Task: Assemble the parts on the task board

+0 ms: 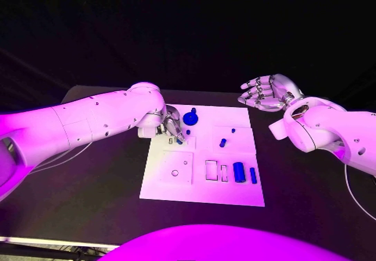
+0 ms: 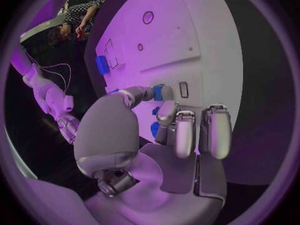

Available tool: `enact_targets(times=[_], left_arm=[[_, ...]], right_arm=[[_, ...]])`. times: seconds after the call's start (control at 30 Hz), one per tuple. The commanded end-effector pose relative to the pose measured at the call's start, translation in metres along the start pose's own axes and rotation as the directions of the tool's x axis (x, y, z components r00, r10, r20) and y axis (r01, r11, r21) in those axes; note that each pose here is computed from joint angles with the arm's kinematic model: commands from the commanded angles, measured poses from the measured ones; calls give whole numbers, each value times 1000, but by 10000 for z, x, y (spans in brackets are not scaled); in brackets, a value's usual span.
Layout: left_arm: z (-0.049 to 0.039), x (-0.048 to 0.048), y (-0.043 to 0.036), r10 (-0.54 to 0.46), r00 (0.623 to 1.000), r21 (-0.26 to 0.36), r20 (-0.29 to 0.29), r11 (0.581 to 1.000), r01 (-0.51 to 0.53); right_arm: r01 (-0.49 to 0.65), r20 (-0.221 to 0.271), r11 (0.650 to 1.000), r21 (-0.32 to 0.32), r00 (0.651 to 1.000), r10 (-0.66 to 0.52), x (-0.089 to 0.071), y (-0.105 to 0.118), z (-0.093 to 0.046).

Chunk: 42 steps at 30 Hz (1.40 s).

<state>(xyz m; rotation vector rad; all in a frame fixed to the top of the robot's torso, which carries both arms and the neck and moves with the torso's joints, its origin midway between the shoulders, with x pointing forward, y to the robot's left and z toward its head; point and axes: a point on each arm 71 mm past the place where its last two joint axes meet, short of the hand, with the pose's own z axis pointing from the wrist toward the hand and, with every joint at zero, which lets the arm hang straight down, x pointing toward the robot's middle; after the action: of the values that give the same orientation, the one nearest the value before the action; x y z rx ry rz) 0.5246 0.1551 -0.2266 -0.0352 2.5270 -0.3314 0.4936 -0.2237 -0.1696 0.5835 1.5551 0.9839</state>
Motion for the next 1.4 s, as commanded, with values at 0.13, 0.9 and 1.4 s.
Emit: enact_targets(times=[0.13,0.9,1.4], left_arm=[[51,102,-51,-1,999,16,-35,1000,2],[56,75,-40,-14,1000,14,3,1000,14],[-11,54,84,-13,999,4,41,1000,12]], right_arm=[[-14,6,1000,-19,1000,14,3,16,-2],[-16,-1,1000,-15,1000,16,12,9,6],[-17,1,1000,-8,1000,17,4,-9,5]])
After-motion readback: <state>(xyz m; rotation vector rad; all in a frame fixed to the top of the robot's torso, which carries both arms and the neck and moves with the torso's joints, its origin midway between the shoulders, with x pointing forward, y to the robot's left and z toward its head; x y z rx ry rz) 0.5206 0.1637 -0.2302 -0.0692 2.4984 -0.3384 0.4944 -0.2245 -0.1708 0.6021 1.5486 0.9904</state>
